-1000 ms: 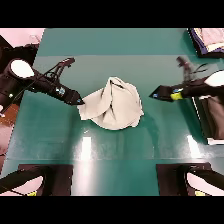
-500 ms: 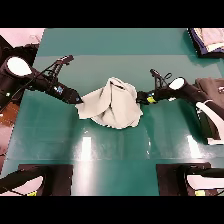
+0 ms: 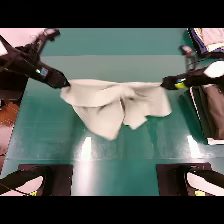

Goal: Fold the shirts.

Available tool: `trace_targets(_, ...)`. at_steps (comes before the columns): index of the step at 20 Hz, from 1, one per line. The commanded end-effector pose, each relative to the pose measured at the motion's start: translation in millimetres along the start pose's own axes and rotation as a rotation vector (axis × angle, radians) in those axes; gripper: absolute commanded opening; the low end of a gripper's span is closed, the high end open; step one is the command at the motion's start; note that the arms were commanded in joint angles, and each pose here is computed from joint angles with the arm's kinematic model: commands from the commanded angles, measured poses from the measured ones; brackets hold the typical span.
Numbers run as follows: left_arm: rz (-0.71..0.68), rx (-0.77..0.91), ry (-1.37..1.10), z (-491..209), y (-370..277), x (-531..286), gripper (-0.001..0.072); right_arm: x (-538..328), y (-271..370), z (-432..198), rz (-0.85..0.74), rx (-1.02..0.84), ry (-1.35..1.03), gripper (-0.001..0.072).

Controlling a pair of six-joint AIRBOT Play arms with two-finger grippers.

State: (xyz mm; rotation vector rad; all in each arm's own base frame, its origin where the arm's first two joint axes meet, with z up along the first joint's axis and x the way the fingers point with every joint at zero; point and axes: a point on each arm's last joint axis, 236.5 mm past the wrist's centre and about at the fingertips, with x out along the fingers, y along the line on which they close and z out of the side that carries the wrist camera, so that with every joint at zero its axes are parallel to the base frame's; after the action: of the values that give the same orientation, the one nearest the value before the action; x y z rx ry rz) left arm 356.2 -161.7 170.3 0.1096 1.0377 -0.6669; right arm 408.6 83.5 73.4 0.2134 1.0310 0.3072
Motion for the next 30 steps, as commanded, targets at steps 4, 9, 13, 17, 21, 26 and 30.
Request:
trace_targets(4,0.048,0.054,-0.184,50,-13,-62,0.0025,-111,-2,38,-0.095,-0.046,-0.292,0.0011)
trace_targets(9,0.110,0.150,-0.445,93,-47,-165,0.0025,-223,41,72,-0.097,-0.135,-0.596,0.0011)
trace_targets(13,0.151,0.199,-0.672,92,-83,-249,0.0025,-317,82,81,-0.091,-0.220,-0.782,0.0011)
trace_targets(17,0.167,0.215,-0.868,73,-118,-320,0.0024,-381,111,72,-0.090,-0.287,-0.874,0.0011)
trace_targets(21,0.176,0.237,-0.993,56,-140,-363,0.0024,-405,126,66,-0.096,-0.325,-0.816,0.0010)
trace_targets(26,0.256,0.131,-0.726,64,-72,-274,0.0024,-308,90,72,-0.069,-0.205,-0.411,0.0010)
trace_targets(30,0.181,-0.029,-0.229,37,5,-88,0.0025,-155,26,30,-0.045,-0.002,0.115,0.0010)
